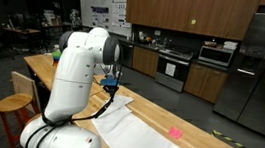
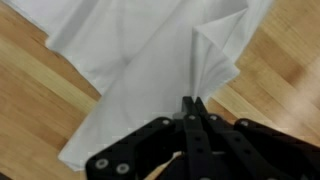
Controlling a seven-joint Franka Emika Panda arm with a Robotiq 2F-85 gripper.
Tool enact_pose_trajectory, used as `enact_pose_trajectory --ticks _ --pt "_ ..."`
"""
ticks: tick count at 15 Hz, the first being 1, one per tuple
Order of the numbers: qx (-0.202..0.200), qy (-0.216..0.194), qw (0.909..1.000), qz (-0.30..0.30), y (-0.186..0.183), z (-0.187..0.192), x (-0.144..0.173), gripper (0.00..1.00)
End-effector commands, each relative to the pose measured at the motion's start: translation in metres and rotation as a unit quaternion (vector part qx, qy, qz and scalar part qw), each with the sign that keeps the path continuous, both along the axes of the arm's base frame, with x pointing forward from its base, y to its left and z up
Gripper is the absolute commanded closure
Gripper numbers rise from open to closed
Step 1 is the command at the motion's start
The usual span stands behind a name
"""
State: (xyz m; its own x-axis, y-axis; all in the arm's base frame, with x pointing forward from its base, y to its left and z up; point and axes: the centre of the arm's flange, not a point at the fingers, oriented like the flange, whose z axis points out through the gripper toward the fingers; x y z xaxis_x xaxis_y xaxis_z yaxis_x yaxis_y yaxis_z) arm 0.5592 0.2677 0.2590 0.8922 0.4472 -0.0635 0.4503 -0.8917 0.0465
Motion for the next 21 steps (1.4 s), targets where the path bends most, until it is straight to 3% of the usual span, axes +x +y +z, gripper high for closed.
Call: enact_pose_trajectory --ticks 1,8,12,17,21 --pt "0.023 0.015 0.9961 0.083 0.047 -0.004 0.020 1.00" --pt "0.037 0.059 0.9711 0.228 0.132 -0.011 0.024 1.00" --pt "0.007 0.085 0.9523 0.293 0.183 -0.019 0.022 1.00" --pt "-0.040 0.105 0.9371 0.330 0.244 -0.029 0.035 1.00" --pt "-0.034 0.106 0.9335 0.341 0.287 -0.031 0.043 1.00"
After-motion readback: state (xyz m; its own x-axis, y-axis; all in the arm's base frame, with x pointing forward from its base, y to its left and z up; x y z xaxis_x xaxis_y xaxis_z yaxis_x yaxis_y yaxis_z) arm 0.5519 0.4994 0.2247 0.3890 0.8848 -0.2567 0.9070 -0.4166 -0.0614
